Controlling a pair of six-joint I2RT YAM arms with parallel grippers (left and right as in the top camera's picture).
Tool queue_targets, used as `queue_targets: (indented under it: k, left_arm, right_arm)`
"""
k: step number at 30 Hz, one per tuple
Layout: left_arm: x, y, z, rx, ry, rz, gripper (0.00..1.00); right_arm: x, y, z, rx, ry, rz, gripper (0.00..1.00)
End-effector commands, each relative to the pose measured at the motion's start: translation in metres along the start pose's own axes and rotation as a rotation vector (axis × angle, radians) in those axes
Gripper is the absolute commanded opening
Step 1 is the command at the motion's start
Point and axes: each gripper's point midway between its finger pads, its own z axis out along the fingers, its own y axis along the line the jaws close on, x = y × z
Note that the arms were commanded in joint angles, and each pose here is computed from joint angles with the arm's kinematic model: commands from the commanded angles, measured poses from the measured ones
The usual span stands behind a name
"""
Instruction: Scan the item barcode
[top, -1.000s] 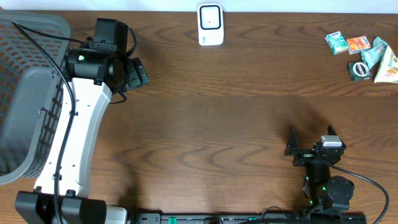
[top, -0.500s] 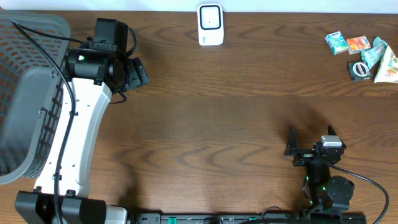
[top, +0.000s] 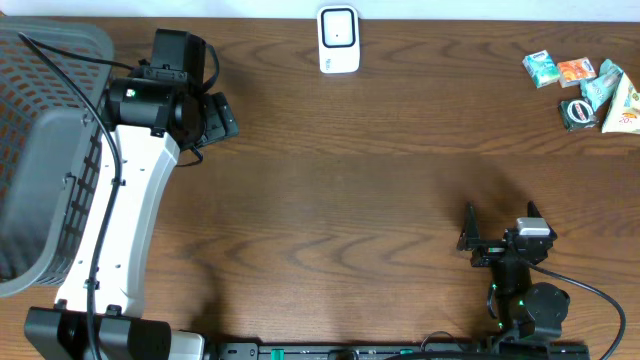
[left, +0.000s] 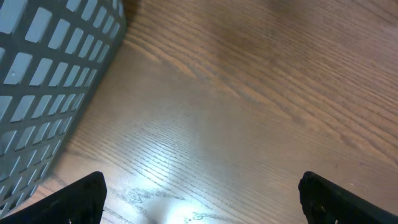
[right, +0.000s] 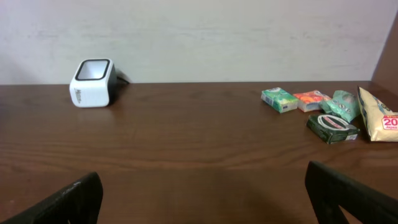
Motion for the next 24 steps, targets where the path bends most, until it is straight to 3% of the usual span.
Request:
queue_targets:
  k: [1, 12, 24]
  left_arm:
    - [0.009, 0.011, -0.001, -0.050, 0.039, -0.001, 0.98]
    - [0.043, 0.018, 0.020, -0.079, 0.132, -0.088, 0.98]
    - [0.074, 0.023, 0.034, 0.080, -0.037, -0.148, 0.98]
  right_arm:
    - [0.001, -0.004, 0.000, 0.019, 0.000, 0.014, 0.99]
    - [0.001, -0.004, 0.000, 0.019, 0.000, 0.014, 0.99]
    - [0.001, -0.004, 0.000, 0.019, 0.000, 0.014, 0.99]
